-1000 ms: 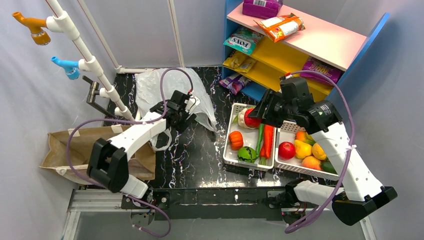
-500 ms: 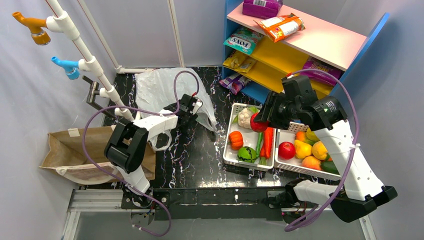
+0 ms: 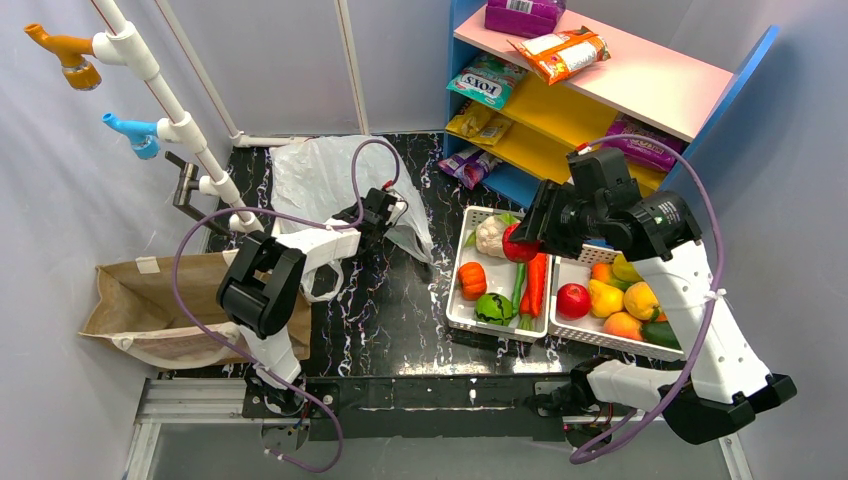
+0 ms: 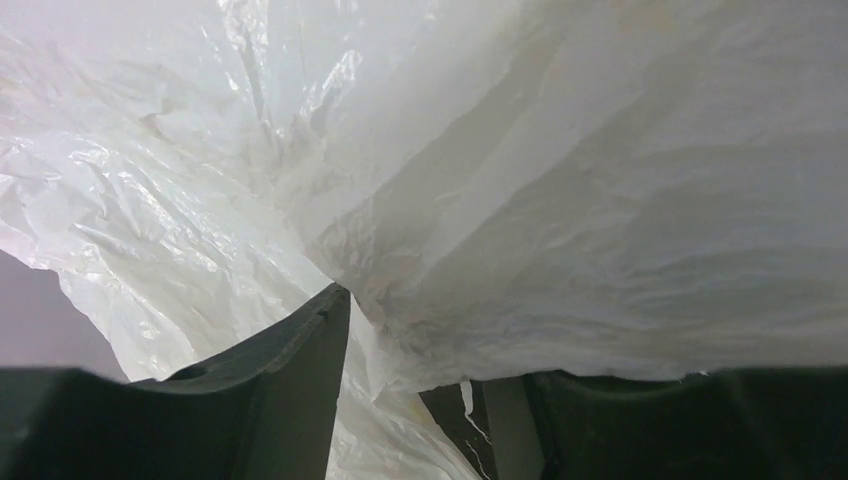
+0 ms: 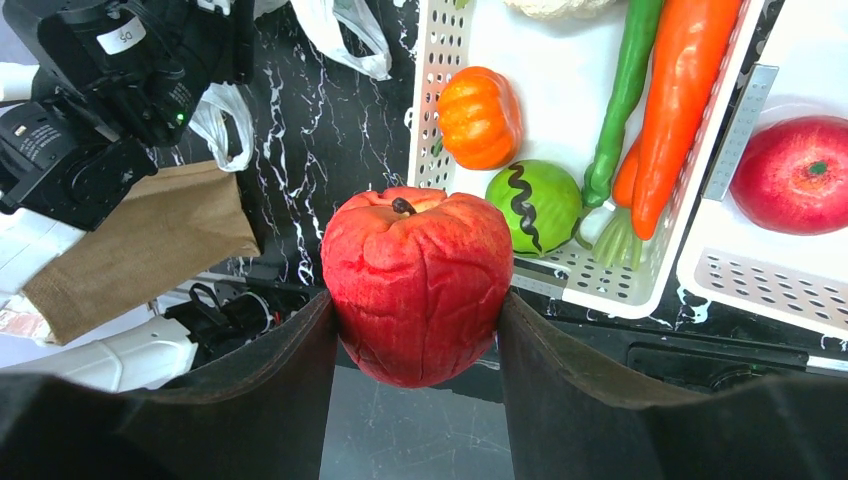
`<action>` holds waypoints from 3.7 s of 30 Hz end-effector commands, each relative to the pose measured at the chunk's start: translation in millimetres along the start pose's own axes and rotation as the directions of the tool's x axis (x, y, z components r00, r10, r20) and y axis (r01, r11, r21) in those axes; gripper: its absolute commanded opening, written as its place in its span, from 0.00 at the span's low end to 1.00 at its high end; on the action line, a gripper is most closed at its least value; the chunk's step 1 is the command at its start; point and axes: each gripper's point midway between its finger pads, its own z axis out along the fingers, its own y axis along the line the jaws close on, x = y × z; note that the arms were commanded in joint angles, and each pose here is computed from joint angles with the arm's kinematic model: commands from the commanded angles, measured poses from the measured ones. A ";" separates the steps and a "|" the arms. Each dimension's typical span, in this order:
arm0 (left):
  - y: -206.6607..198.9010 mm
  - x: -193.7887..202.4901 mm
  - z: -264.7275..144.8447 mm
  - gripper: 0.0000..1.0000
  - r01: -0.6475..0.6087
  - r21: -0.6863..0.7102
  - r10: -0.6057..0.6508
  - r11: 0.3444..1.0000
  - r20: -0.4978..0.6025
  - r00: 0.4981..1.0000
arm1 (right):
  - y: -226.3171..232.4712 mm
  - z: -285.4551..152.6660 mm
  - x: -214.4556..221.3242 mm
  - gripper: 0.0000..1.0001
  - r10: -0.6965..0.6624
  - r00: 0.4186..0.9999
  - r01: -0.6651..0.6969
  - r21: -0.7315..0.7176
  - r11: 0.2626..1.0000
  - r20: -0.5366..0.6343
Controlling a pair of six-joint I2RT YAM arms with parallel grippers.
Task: Place the food into the grocery bag and tie it
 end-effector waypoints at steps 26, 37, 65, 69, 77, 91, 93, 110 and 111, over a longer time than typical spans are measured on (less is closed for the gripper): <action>36.6 -67.0 -106.9 0.00 0.548 -0.010 -0.525 0.836 -0.304 0.795 | 49.1 -0.5 -17.7 0.33 -0.068 0.994 0.088 -0.266 0.960 0.083; 45.9 -116.6 -174.2 0.00 0.771 0.133 -0.706 0.623 -0.328 0.628 | 79.2 -11.9 -32.2 0.34 -0.085 0.983 0.143 -0.399 0.906 0.160; 15.9 -149.5 -271.4 0.00 0.899 0.436 -0.671 0.047 -0.653 0.352 | 117.2 40.9 -64.6 0.34 -0.062 0.990 0.111 -0.434 0.894 0.125; 11.6 -147.9 -276.8 0.00 0.876 0.480 -0.651 0.041 -0.652 0.389 | 122.6 46.6 -67.8 0.35 -0.069 0.991 0.113 -0.438 0.892 0.115; 1.6 -148.0 -281.0 0.00 0.847 0.530 -0.630 -0.036 -0.671 0.392 | 124.1 60.0 -59.9 0.74 -0.105 0.991 0.130 -0.425 0.896 0.082; -2.0 -145.6 -280.6 0.00 0.843 0.536 -0.615 -0.040 -0.678 0.402 | 121.4 56.9 -56.5 0.86 -0.145 0.988 0.156 -0.402 0.902 0.059; -3.1 -143.3 -279.7 0.00 0.845 0.534 -0.614 -0.034 -0.679 0.404 | 115.4 54.2 -52.8 0.87 -0.161 0.985 0.170 -0.385 0.907 0.056; -4.9 -106.5 -270.7 0.00 0.865 0.496 -0.625 0.073 -0.654 0.427 | 24.3 46.1 -22.7 0.90 -0.249 0.957 0.268 -0.130 0.955 0.146; -3.5 -104.7 -271.1 0.00 0.863 0.498 -0.628 0.084 -0.646 0.434 | 19.3 47.9 -19.8 0.90 -0.250 0.958 0.266 -0.118 0.957 0.139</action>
